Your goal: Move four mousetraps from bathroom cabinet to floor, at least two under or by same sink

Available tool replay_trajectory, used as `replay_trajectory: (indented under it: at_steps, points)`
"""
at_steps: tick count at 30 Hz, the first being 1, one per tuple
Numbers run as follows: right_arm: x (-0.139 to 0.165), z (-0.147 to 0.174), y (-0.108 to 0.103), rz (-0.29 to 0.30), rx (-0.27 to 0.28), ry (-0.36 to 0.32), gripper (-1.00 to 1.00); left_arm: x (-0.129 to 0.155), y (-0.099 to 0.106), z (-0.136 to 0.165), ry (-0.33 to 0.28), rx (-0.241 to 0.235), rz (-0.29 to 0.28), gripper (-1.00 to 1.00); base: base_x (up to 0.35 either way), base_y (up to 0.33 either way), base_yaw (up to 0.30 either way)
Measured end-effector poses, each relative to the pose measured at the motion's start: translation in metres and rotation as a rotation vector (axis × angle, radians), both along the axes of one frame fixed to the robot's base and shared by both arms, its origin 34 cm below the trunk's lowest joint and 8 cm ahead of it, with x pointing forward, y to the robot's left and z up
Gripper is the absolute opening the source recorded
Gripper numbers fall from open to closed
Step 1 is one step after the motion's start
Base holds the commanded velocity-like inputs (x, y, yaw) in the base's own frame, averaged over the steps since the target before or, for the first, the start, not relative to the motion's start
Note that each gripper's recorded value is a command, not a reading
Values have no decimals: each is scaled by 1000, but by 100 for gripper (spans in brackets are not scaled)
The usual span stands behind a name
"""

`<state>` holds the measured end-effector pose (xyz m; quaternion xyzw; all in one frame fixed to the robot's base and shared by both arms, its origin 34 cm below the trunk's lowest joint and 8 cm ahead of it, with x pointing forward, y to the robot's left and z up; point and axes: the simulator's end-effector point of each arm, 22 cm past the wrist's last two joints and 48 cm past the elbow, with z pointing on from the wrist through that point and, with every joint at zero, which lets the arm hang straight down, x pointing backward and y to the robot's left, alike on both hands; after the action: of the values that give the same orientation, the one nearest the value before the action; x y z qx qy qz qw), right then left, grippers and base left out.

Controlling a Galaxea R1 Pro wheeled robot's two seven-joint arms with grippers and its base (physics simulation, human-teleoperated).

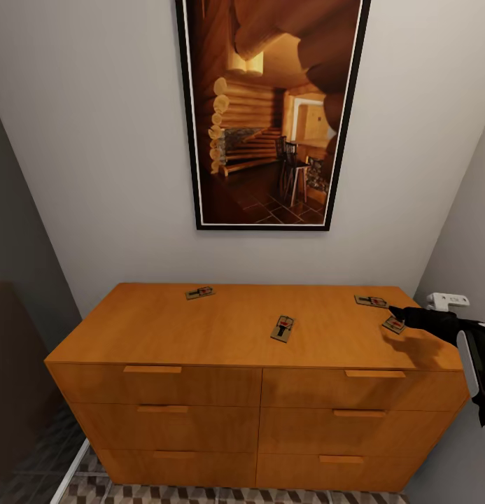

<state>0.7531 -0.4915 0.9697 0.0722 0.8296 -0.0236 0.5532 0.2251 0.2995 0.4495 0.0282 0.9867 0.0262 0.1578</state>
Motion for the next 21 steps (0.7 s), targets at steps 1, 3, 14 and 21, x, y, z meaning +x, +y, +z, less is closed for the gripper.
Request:
replay_trajectory:
  at_steps: [1, 3, 14, 21]
  points:
    - [0, 0, 0, 0, 0, 0, 100, 0, 0, 0, 0, 0, 0, 100, 0, 0, 0]
    - [0, 0, 0, 0, 0, 0, 100, 0, 0, 0, 0, 0, 0, 100, 0, 0, 0]
    - [0, -3, 0, -1, 1, 5, 100, -2, 0, 0, 5, 0, 0, 100, 0, 0, 0]
    - [2, -8, 0, -1, 1, 13, 100, -5, 0, -1, 13, 0, 0, 100, 0, 0, 0]
